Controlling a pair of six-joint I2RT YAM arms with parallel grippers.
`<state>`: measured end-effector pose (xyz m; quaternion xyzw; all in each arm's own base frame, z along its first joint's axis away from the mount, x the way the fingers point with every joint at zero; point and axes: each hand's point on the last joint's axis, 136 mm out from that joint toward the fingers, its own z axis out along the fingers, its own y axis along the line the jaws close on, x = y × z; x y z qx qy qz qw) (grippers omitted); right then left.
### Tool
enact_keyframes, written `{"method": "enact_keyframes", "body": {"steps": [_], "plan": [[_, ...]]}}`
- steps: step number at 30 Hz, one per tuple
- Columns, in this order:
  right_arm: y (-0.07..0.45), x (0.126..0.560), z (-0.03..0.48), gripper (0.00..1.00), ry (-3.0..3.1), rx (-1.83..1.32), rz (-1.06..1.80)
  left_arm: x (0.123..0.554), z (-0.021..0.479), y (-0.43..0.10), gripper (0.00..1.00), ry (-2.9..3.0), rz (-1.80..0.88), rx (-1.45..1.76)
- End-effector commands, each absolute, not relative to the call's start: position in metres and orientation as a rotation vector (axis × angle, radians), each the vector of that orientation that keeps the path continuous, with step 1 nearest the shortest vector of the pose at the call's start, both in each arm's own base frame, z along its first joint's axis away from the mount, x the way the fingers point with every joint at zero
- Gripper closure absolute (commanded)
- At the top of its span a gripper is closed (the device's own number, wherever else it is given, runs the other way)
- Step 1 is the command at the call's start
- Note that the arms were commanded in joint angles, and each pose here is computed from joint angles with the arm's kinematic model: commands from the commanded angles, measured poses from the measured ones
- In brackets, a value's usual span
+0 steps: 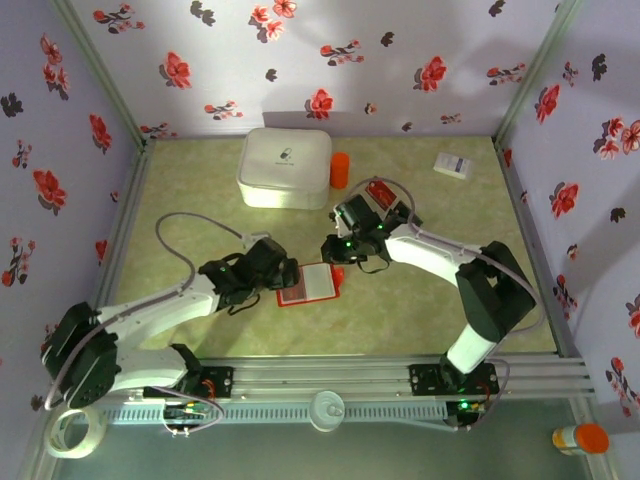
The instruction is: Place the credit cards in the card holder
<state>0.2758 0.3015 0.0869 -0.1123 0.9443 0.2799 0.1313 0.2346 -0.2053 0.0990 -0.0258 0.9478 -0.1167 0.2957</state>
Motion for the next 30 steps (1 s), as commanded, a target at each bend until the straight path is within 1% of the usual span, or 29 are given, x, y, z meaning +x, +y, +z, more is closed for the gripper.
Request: {"method": "enact_keyframes", "body": {"steps": [1, 13, 30], "plan": [[0.305, 0.269, 0.071, 0.83, 2.787, -0.350, 0.817, 0.240, 0.104, -0.221, 0.00, 2.487, -0.324, -0.105], [0.311, 0.276, 0.051, 0.86, 2.828, -0.356, 0.782, 0.234, 0.073, -0.230, 0.00, 2.528, -0.271, -0.098], [0.313, 0.265, 0.024, 0.88, 2.902, -0.402, 0.758, 0.229, 0.051, -0.229, 0.00, 2.561, -0.241, -0.092]]}}
